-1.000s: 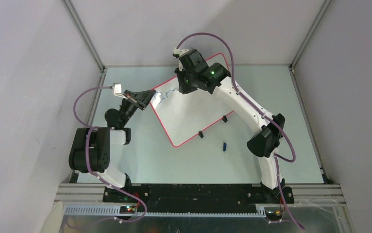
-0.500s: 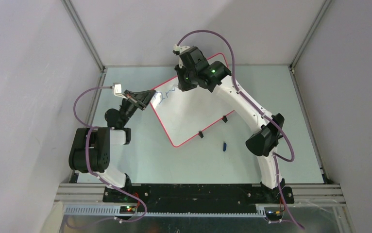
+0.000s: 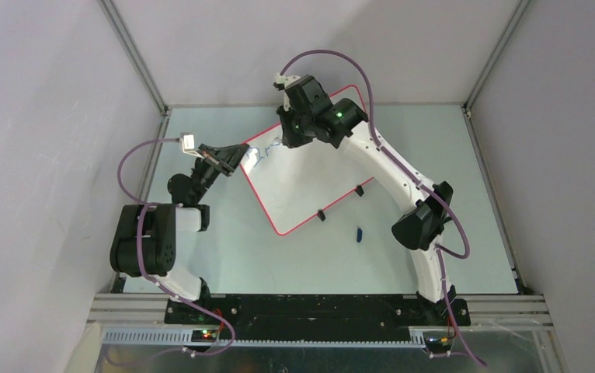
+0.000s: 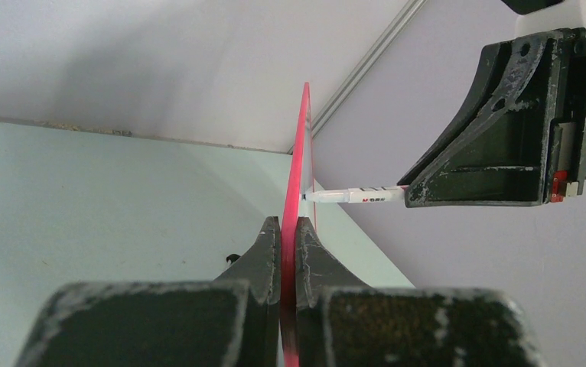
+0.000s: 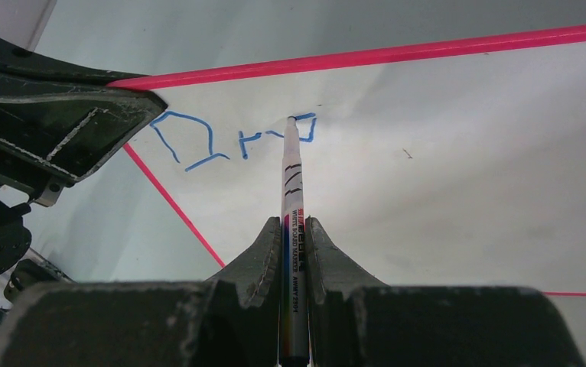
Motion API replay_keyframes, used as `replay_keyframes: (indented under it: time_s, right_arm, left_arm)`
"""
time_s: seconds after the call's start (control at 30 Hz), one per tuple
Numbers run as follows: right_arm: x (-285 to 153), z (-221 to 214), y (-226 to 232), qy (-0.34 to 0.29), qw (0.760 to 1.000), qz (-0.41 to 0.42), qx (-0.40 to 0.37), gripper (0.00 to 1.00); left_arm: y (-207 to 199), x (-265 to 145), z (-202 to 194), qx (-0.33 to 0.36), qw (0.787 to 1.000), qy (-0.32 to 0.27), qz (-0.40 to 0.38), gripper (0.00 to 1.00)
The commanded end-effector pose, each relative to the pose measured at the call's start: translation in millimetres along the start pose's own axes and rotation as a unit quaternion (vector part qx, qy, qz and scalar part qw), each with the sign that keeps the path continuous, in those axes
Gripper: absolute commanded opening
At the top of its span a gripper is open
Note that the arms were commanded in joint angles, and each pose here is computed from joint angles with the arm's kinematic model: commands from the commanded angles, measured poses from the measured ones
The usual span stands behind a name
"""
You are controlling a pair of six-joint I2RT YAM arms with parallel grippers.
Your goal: Write a sentence on the whiteboard
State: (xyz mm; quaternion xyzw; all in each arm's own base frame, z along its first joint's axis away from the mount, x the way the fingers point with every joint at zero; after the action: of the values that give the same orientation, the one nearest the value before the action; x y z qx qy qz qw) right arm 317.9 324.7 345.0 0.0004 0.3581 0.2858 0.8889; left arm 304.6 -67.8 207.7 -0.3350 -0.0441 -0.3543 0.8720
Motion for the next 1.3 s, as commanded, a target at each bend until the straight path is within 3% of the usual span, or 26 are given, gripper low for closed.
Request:
replay_keyframes:
  time_s: [0.0,0.9,1.27]
  right_arm:
    - [-5.0,8.7,13.8,-0.022,0.999,0.031,-0.01,0.0]
    - [-5.3,-17.9,4.2,0.019,1.0,0.0,-0.008,0.0]
    - [-8.3,-11.4,-8.8,0.004,1.0,-0.021,0.01,0.0]
  left_arm:
    - [-8.4,-1.2,-7.9,0.063,0.997,0.029,-0.046,0.01]
    - [-8.7,-2.1,-7.9,0.064,0.997,0.028,-0.044,0.01]
    - [-8.9,-1.9,-7.8,0.065,0.997,0.028,-0.045,0.02]
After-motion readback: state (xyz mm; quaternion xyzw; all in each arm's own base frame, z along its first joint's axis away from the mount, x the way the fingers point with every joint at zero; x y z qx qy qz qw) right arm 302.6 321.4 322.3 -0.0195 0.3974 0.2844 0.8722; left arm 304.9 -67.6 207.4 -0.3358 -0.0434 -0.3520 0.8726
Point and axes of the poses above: each gripper's point midway between its finger pads, its own x axis out along the fingers, its own y axis along the line the jaws close on, z = x × y, the point moved 10 cm from there along -x, back along the fingers, and after that the axes turned 3 degrees about x, right-handed, at the moved point
